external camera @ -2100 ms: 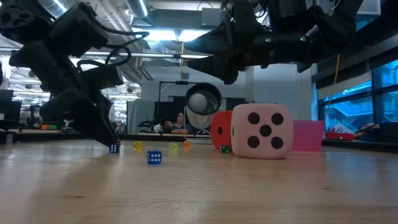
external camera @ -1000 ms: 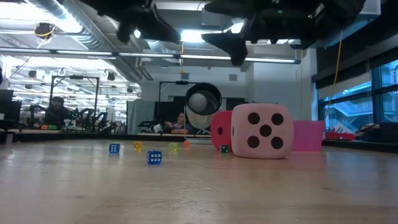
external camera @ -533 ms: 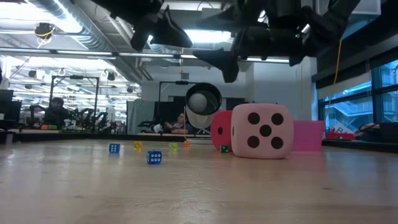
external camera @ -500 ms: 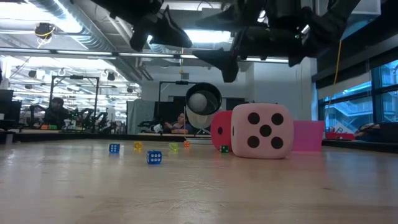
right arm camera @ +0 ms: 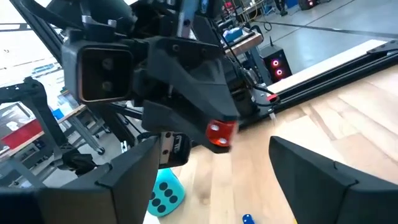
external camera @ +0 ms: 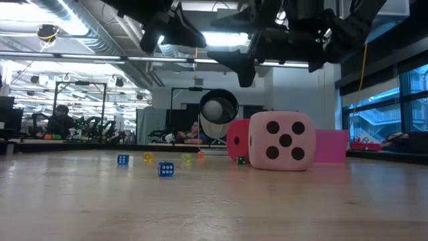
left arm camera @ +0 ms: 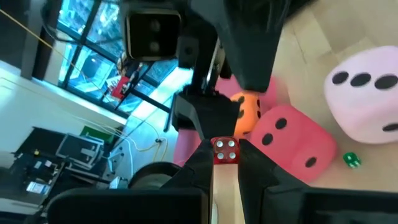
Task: Pick & Place Dice
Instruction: Put the small red dice into the red bin
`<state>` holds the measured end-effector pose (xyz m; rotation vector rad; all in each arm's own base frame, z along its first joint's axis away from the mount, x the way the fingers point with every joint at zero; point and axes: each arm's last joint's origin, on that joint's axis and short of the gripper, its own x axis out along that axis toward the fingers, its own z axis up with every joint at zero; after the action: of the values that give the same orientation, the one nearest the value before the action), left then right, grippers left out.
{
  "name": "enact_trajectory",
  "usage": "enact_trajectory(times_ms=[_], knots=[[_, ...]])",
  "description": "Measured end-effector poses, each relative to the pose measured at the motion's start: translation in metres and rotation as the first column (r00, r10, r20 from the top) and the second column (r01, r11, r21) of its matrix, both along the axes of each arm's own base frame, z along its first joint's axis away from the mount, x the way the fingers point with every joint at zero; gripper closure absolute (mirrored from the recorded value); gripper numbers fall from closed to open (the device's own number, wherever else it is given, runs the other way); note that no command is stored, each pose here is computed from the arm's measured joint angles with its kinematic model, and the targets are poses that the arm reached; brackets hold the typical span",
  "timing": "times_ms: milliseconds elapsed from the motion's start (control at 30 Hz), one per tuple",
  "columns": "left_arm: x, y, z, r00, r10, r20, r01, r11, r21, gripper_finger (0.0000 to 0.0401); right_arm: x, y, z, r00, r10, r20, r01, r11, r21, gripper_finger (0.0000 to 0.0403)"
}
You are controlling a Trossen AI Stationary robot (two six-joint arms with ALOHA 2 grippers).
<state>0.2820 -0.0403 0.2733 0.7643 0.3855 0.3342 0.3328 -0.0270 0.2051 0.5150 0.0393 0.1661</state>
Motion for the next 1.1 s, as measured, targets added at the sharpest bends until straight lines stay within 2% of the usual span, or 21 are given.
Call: enact_trajectory(times_ms=[233,1100], knots=[[0.0018,-0.0002,0.0016,1.0,-0.013,0.012,0.013,1.0,0.023,0.0372,-0.0001,-0.0026,0.001,1.0,-0.02,0.01,0.02,1.0,0.0,0.0116],[0.0054,-0.0002,-0.0014,1.0,0.011,0.003,-0.011,0.998,0.063,0.0372,0.0039,-0.0024,0.0062,1.0,-0.002,0.012,0.002,1.0,-0.003,0.0117]])
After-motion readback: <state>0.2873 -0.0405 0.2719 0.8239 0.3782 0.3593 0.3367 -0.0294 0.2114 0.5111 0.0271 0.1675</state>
